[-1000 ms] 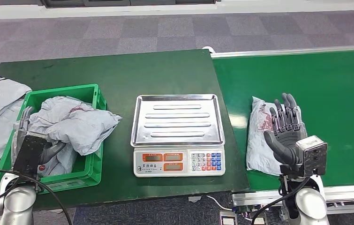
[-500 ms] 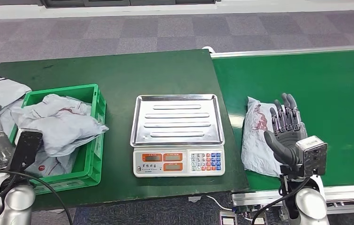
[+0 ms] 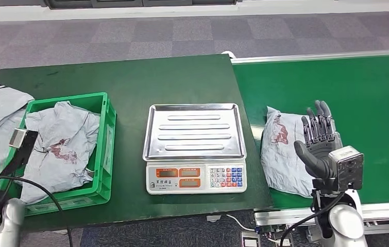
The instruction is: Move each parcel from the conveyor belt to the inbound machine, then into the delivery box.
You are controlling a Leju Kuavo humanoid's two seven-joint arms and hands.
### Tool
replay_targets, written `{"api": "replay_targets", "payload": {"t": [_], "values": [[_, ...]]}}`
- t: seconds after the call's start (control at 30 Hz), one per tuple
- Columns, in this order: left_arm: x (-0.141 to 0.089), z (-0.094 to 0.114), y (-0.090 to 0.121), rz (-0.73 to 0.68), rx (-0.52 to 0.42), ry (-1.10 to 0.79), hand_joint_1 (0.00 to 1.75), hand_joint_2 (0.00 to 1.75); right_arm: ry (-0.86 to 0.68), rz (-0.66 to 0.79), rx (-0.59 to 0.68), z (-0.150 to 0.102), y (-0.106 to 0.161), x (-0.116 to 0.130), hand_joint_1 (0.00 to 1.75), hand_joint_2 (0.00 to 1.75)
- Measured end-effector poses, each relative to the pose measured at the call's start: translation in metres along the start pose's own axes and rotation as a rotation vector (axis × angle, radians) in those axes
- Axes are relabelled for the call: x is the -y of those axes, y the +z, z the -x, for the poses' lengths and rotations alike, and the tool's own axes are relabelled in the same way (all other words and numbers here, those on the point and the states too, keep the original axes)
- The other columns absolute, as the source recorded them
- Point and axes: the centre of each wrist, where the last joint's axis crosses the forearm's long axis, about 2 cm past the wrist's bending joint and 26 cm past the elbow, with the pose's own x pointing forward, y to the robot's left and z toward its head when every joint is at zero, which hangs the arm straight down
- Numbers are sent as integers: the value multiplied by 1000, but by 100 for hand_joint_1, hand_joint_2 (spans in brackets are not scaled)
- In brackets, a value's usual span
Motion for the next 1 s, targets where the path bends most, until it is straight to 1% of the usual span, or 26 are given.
{"api": "replay_targets", "payload": {"t": [0.13, 0.2, 0.23, 0.3, 0.37, 0.4, 0.43, 0.53, 0.67, 0.7, 0.8, 0.83, 0.87, 0.93, 1.0], "values": [[-1, 9, -13, 20, -67, -62, 0, 175, 7, 1, -1, 0, -2, 5, 0, 175], [1, 8, -21, 27, -82, -97, 0, 175, 12, -2, -6, 0, -2, 5, 0, 175], [2, 5, -24, 22, -56, -97, 0, 175, 15, -4, -9, 0, -2, 6, 0, 175], [5, -4, -27, 26, 61, -26, 0, 175, 21, -5, -12, 0, -2, 7, 0, 175], [7, -14, -23, 61, 191, 110, 0, 175, 23, -6, -11, 0, -2, 7, 0, 175], [8, -20, -21, 77, 232, 174, 0, 175, 24, -6, -11, 0, -3, 7, 0, 175], [9, -24, -18, 88, 251, 224, 0, 175, 24, -5, -10, 0, -3, 7, 0, 175], [10, -37, -14, 153, 238, 398, 0, 175, 23, -6, -11, 0, -3, 7, 0, 175], [14, -59, 0, 301, 218, 797, 0, 175, 25, -7, -8, 2, -10, 7, 0, 175], [14, -65, 4, 318, 213, 859, 0, 175, 26, -7, -8, 3, -12, 7, 0, 175], [14, -79, 13, 350, 206, 943, 0, 175, 30, -7, -13, 6, -14, 6, 0, 175], [15, -84, 15, 383, 209, 994, 0, 175, 37, -8, -19, 7, -15, 5, 0, 175], [15, -92, 18, 437, 213, 1082, 0, 175, 47, -9, -28, 8, -16, 4, 0, 175], [14, -115, 25, 557, 232, 1309, 0, 175, 68, -10, -45, 8, -19, -2, 0, 175], [12, -137, 33, 625, 244, 1453, 0, 175, 71, -15, -51, 8, -22, -9, 0, 175]]}}
